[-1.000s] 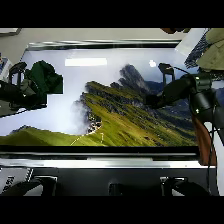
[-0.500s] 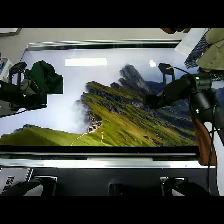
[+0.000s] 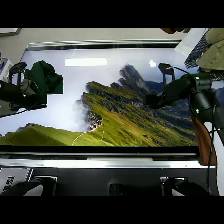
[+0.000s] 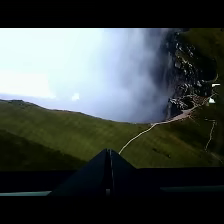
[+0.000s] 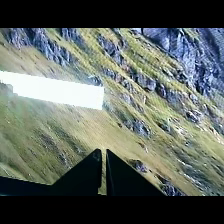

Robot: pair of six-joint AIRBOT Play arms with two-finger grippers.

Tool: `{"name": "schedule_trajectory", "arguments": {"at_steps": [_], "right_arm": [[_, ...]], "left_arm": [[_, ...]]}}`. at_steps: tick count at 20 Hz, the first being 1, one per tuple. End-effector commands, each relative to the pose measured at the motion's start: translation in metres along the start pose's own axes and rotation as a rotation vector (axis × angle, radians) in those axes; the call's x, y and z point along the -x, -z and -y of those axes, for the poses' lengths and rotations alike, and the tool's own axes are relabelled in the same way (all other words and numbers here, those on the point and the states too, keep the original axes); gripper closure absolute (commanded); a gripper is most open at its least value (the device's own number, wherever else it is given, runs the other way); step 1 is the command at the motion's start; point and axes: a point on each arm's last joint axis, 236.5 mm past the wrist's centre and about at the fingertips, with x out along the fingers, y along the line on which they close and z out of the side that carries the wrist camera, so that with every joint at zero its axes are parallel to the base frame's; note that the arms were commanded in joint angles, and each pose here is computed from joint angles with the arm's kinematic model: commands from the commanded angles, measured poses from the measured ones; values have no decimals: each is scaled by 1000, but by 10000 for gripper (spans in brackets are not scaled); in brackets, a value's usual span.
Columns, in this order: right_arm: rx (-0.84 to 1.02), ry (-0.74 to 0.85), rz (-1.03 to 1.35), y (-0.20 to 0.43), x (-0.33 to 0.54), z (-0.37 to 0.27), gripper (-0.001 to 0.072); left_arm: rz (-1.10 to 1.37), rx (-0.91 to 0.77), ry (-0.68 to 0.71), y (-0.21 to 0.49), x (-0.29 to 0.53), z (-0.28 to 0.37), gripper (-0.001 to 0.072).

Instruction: Fold the clothes and pants, and hang the long-sleeved shirts on hangers.

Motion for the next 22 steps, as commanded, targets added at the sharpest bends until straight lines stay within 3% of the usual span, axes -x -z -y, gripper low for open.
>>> {"name": "schedule_trajectory", "arguments": {"at_steps": [1, 2, 4, 5, 12, 16, 21, 22], "right_arm": [[1, -1, 2, 0, 1, -1, 640], [1, -1, 2, 0, 1, -1, 640], [1, -1, 2, 0, 1, -1, 640], [1, -1, 2, 0, 1, -1, 641], [1, -1, 2, 0, 1, -1, 640], [1, -1, 2, 0, 1, -1, 640], [1, -1, 2, 0, 1, -1, 641], [1, -1, 2, 0, 1, -1, 640]], "left_arm": [[-15, -1, -1, 3, 0, 0, 685], [-10, 11, -28, 2, -1, -7, 556], [44, 150, -203, -10, 1, -54, 40], [75, 225, -299, -17, 4, -88, -13], [351, 617, -364, -76, -31, -281, -13], [516, 640, -358, -116, -75, -339, -13], [455, 640, -354, -139, -145, -367, -9], [427, 643, -355, -139, -155, -370, 48]]}}
